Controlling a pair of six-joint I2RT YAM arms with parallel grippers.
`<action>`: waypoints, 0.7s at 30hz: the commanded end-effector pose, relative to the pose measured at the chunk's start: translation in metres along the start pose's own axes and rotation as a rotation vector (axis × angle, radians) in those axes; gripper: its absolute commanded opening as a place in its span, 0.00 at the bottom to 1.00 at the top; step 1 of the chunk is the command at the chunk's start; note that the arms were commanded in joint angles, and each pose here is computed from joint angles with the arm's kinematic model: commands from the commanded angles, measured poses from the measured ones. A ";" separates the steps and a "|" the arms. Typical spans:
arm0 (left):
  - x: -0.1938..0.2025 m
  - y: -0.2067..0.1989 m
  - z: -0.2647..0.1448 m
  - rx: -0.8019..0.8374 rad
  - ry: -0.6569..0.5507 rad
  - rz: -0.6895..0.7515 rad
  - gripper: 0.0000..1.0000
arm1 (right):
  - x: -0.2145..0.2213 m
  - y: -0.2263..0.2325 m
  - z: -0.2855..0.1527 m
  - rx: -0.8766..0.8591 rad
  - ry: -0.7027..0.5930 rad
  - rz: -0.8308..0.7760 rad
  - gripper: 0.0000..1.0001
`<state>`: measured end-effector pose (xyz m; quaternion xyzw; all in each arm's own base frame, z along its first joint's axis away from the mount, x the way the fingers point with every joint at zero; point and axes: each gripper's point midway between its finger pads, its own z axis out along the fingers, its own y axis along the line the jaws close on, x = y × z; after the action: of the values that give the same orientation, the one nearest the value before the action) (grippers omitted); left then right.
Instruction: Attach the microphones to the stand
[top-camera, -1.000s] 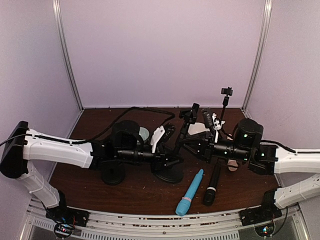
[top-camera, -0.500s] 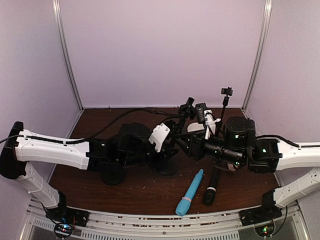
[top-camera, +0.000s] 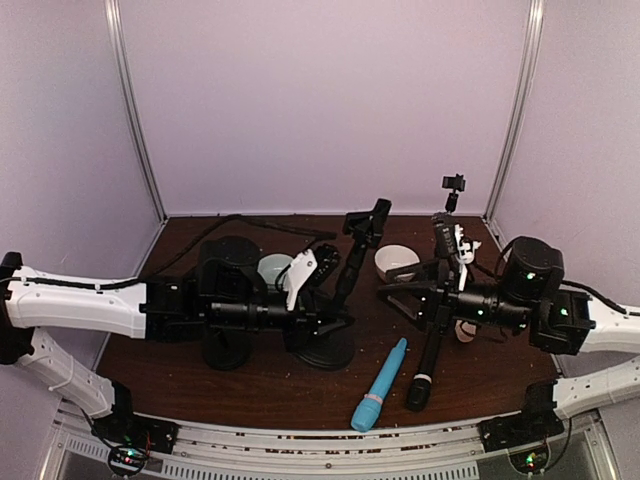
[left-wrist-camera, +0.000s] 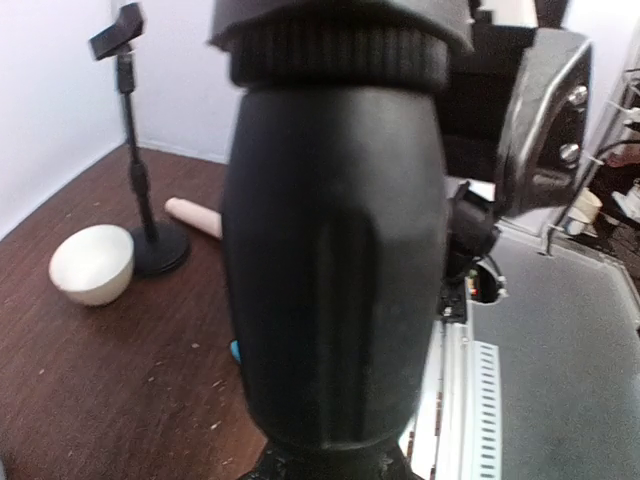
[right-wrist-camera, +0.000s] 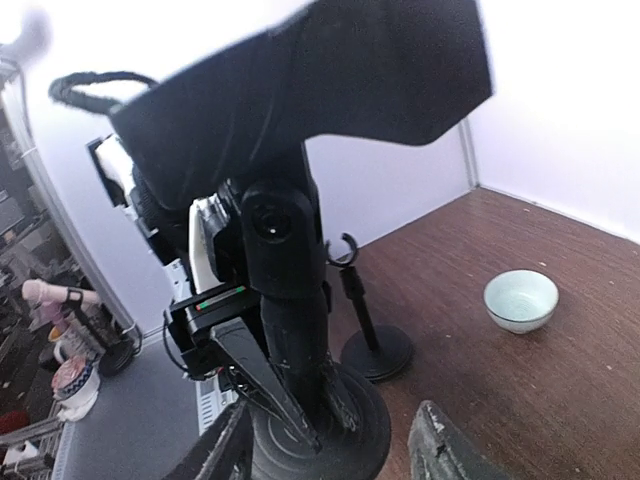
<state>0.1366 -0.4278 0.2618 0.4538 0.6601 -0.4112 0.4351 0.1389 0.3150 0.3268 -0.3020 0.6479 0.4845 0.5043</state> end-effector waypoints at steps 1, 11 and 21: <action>-0.042 -0.050 -0.007 0.287 -0.176 0.086 0.00 | -0.009 0.039 0.002 -0.235 -0.050 -0.100 0.55; -0.045 -0.060 0.005 0.359 -0.154 0.059 0.00 | -0.008 0.043 0.005 -0.270 -0.062 -0.091 0.46; -0.046 -0.060 0.000 0.356 -0.168 0.029 0.00 | 0.007 0.032 0.009 -0.219 -0.058 -0.047 0.45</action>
<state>0.0915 -0.4539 0.2588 0.5134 0.5894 -0.5119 0.3563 0.1107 0.3345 0.3322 -0.3677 0.5692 0.5455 0.4932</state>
